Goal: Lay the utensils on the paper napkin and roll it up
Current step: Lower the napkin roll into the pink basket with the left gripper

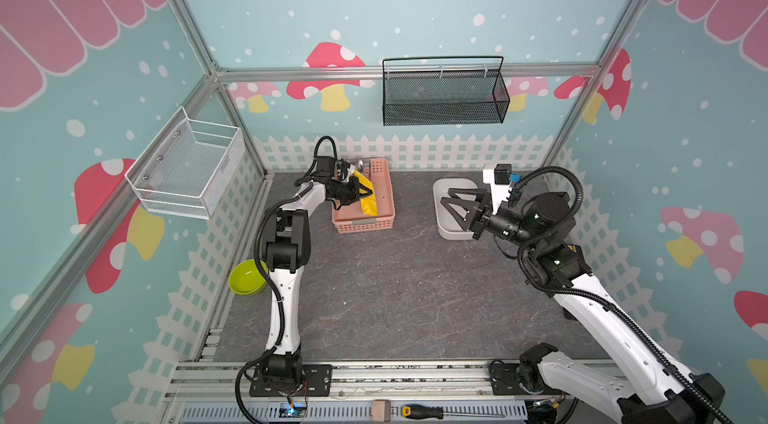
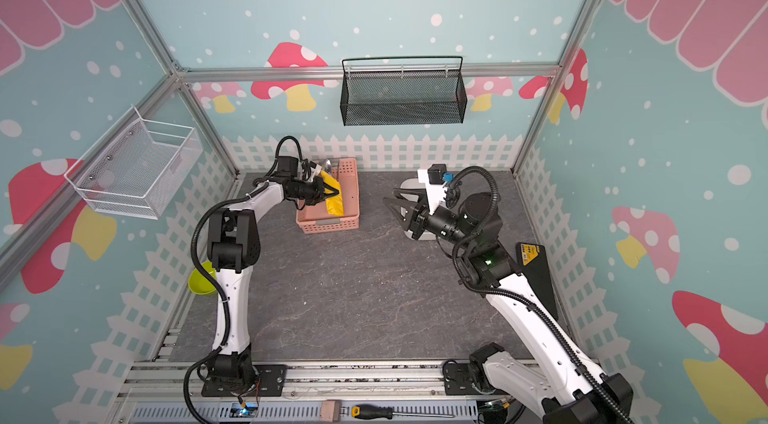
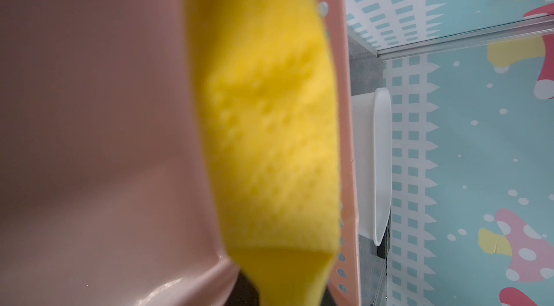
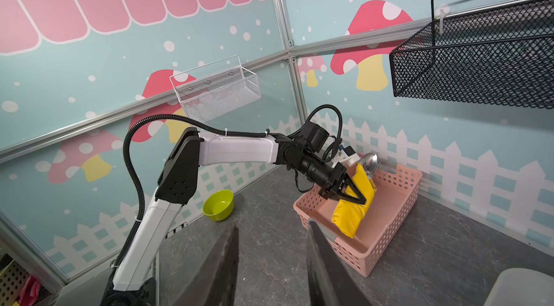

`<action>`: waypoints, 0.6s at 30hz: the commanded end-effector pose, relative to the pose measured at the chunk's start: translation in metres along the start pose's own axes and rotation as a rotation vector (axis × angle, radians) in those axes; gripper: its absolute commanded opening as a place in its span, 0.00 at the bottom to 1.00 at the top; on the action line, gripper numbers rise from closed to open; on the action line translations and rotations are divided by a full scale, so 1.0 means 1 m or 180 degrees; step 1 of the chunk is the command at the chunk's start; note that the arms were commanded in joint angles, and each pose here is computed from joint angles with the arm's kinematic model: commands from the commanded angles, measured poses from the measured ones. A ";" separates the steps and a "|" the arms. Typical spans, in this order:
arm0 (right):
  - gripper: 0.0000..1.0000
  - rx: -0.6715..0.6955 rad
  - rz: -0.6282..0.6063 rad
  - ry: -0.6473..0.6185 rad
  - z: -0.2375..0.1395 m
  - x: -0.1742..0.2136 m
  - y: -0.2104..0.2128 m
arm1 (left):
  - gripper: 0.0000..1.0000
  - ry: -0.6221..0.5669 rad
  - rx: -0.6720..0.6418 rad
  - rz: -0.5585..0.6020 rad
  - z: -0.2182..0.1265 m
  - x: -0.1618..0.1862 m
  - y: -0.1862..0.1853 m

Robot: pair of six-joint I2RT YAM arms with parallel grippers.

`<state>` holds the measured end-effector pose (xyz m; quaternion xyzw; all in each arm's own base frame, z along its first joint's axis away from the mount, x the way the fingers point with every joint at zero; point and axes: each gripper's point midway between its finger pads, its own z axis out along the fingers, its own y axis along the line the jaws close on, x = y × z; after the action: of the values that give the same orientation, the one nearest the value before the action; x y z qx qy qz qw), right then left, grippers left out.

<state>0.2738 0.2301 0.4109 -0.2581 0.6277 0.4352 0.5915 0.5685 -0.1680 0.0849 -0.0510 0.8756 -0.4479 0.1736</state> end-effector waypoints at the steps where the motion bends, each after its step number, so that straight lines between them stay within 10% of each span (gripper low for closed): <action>1: 0.39 -0.0033 0.0001 0.0007 0.001 0.003 -0.002 | 0.00 0.0073 -0.0004 0.0057 0.008 0.002 -0.006; 18: 0.39 -0.0040 0.0030 0.0013 0.002 0.005 -0.007 | 0.00 0.0405 -0.0042 -0.0334 0.047 0.024 0.031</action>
<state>0.2797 0.2293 0.4034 -0.2561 0.6349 0.4384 0.5823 0.5665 -0.1884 0.0360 -0.0696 0.8830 -0.4517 0.1066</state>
